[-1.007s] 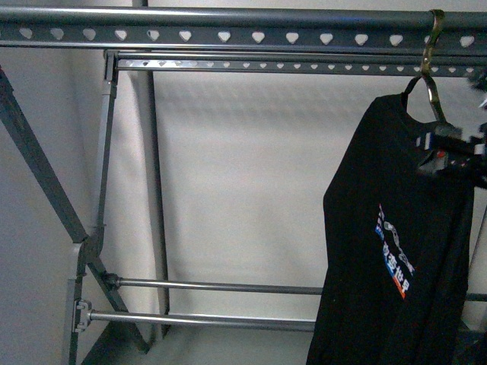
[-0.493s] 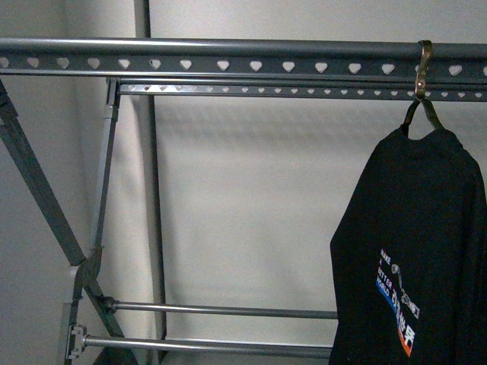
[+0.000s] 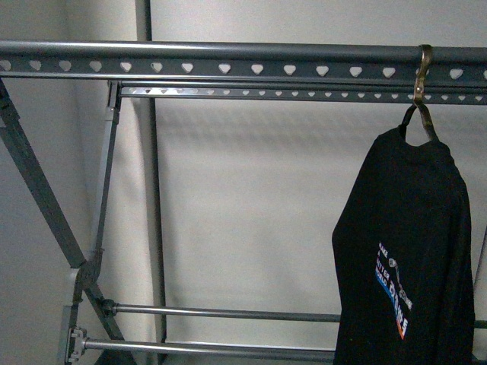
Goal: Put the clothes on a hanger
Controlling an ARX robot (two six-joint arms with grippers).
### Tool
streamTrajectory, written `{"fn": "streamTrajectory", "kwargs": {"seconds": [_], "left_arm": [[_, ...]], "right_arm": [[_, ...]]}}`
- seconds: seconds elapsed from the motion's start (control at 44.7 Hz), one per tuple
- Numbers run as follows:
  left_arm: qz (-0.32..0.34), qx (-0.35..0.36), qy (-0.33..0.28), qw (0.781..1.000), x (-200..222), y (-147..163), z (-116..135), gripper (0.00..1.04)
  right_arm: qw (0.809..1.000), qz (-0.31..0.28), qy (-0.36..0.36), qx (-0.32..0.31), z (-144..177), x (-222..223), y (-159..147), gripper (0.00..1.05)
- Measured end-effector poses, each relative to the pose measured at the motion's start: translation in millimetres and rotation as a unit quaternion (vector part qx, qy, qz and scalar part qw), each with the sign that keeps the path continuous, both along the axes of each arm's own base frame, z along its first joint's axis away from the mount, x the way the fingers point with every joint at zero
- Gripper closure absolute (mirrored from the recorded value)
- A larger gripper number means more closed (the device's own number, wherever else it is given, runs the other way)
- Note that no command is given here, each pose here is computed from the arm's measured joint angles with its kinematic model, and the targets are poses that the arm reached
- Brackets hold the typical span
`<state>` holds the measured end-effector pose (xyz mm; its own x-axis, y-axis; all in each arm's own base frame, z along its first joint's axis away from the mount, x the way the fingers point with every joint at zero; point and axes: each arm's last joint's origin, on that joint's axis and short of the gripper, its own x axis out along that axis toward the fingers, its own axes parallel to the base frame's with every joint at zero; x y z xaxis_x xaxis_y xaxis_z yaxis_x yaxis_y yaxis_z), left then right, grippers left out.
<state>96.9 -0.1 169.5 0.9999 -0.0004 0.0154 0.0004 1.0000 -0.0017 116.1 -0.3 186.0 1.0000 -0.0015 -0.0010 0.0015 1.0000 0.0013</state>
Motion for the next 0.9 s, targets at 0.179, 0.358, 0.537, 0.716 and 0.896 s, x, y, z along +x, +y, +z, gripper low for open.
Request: {"fn": "streamTrajectory", "kwargs": {"seconds": [0.179, 0.358, 0.537, 0.716, 0.896], "left_arm": [[0.0, 0.0, 0.0, 1.0, 0.0, 0.0, 0.0, 1.01], [0.0, 0.0, 0.0, 1.0, 0.0, 0.0, 0.0, 1.01], [0.0, 0.0, 0.0, 1.0, 0.0, 0.0, 0.0, 1.01], [0.0, 0.0, -0.001, 1.0, -0.1, 0.0, 0.1, 0.69], [0.0, 0.0, -0.001, 1.0, -0.1, 0.0, 0.1, 0.35]], "right_arm": [[1.0, 0.0, -0.002, 0.0, -3.9, -3.1, 0.0, 1.02], [1.0, 0.0, -0.002, 0.0, -9.0, -6.1, 0.0, 1.02], [1.0, 0.0, 0.01, 0.0, -21.5, -12.7, 0.0, 1.02], [1.0, 0.0, -0.002, 0.0, -20.5, -18.5, 0.1, 1.02], [1.0, 0.0, -0.002, -0.001, -20.5, -18.5, 0.1, 0.87]]}}
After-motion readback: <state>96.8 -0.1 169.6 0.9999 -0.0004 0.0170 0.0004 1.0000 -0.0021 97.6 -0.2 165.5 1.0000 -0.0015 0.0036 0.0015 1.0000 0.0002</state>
